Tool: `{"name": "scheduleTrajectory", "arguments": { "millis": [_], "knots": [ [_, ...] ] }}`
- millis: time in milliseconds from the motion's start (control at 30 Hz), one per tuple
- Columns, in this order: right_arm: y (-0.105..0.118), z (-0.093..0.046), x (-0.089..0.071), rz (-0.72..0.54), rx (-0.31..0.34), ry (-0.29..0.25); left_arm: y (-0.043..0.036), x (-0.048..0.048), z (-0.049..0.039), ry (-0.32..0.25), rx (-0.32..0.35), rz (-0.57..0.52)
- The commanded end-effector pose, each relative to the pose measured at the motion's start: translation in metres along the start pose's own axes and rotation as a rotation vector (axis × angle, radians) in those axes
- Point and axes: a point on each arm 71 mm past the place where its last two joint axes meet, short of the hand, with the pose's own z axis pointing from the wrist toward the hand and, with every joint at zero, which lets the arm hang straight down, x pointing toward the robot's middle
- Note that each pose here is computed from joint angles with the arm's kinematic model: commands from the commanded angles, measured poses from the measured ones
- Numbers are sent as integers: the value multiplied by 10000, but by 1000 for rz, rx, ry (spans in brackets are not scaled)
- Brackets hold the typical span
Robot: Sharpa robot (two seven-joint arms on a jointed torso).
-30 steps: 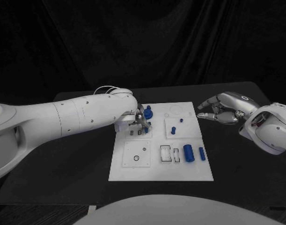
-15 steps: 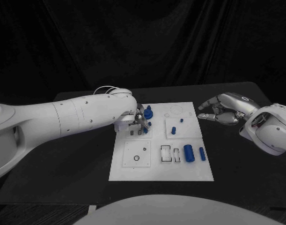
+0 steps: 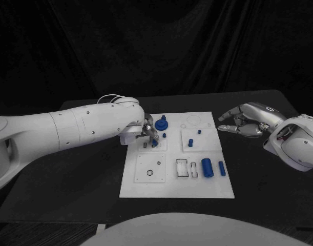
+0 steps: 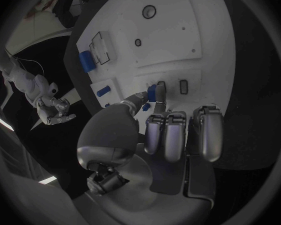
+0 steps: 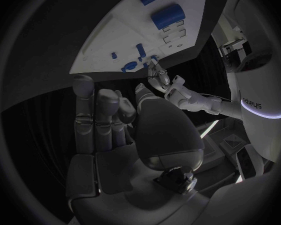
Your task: Assemble the parts on the task board
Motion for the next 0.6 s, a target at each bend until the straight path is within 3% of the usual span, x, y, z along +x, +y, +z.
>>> {"name": "scheduleTrajectory", "arguments": {
  "millis": [33,267,600],
  "knots": [
    [-22,-13,3,0,17,-10,34,8,-8,2,-9,-4],
    [-29,-21,15,1,20,-6,101,-1,-19,-2,-22,-11],
    [-34,-26,25,2,22,-1,115,0,-21,-1,-28,-10]
  ]
}}
